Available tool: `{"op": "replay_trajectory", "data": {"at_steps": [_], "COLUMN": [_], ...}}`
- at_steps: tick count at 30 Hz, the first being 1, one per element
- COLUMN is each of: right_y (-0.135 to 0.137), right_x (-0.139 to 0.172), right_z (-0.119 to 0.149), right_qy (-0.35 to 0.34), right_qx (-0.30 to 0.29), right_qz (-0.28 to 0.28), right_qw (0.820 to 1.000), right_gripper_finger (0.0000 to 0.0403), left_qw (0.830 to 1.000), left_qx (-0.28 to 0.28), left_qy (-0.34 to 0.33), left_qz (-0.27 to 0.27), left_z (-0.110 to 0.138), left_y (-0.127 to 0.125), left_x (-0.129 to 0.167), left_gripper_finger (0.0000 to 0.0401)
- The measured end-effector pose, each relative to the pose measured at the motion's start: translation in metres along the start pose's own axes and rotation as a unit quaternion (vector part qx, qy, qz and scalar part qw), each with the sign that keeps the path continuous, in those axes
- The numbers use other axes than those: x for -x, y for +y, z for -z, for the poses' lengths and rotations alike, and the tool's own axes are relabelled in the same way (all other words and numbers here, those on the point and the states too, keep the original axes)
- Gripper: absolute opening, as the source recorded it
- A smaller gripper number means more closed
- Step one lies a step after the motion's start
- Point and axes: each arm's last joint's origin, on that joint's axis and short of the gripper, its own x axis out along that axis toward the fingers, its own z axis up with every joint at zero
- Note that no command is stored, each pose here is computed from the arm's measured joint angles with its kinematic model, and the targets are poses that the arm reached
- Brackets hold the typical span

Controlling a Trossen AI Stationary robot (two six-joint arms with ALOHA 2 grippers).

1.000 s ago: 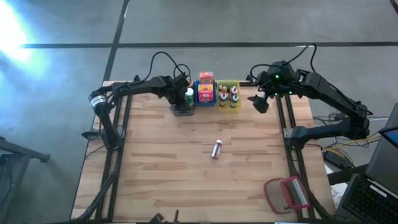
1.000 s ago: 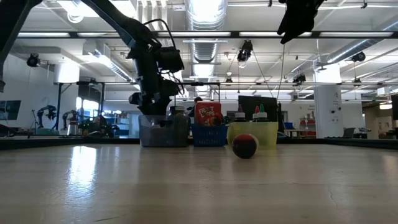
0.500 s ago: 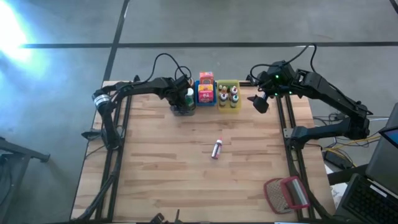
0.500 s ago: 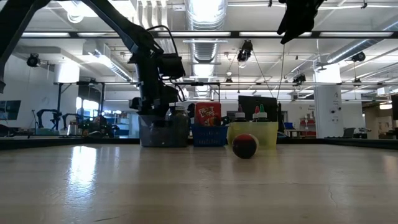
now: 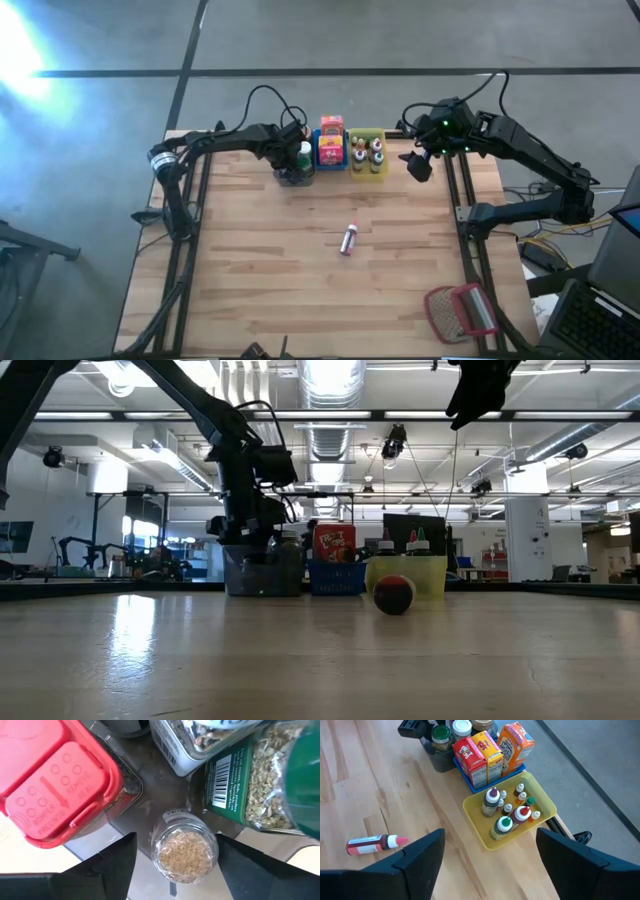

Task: Pick & Place Kitchen Items
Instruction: Put the transparent spice bottle into the black bin, then put the large pink food coloring bottle into the yellow bin

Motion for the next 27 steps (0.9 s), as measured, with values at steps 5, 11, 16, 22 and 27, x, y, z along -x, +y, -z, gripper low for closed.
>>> {"op": "replay_trajectory", "data": {"at_steps": [5, 11, 16, 22, 27], "right_y": [0.000, 0.000, 0.000, 0.000, 0.000], "right_x": [0.000, 0.000, 0.000, 0.000, 0.000], "right_z": [0.000, 0.000, 0.000, 0.000, 0.000], "right_qy": [0.000, 0.000, 0.000, 0.000, 0.000], "right_qx": [0.000, 0.000, 0.000, 0.000, 0.000], "right_qz": [0.000, 0.000, 0.000, 0.000, 0.000], "right_qw": [1.000, 1.000, 1.000, 1.000, 1.000], "right_gripper_finger": [0.0292, 0.0274, 0.0259, 0.0242, 0.0229], "left_qw": [1.000, 1.000, 1.000, 1.000, 1.000], "left_qx": [-0.011, -0.017, -0.011, 0.003, 0.023], "left_qy": [0.003, 0.009, 0.013, 0.026, 0.018], "left_qz": [-0.001, -0.002, -0.003, -0.006, -0.006], "left_z": [0.001, 0.002, 0.001, 0.003, 0.006], "left_y": [0.001, 0.003, 0.004, 0.005, 0.005], "left_x": [0.003, 0.020, 0.043, 0.076, 0.108], "left_gripper_finger": [0.0276, 0.0275, 0.0275, 0.0273, 0.0273]}}
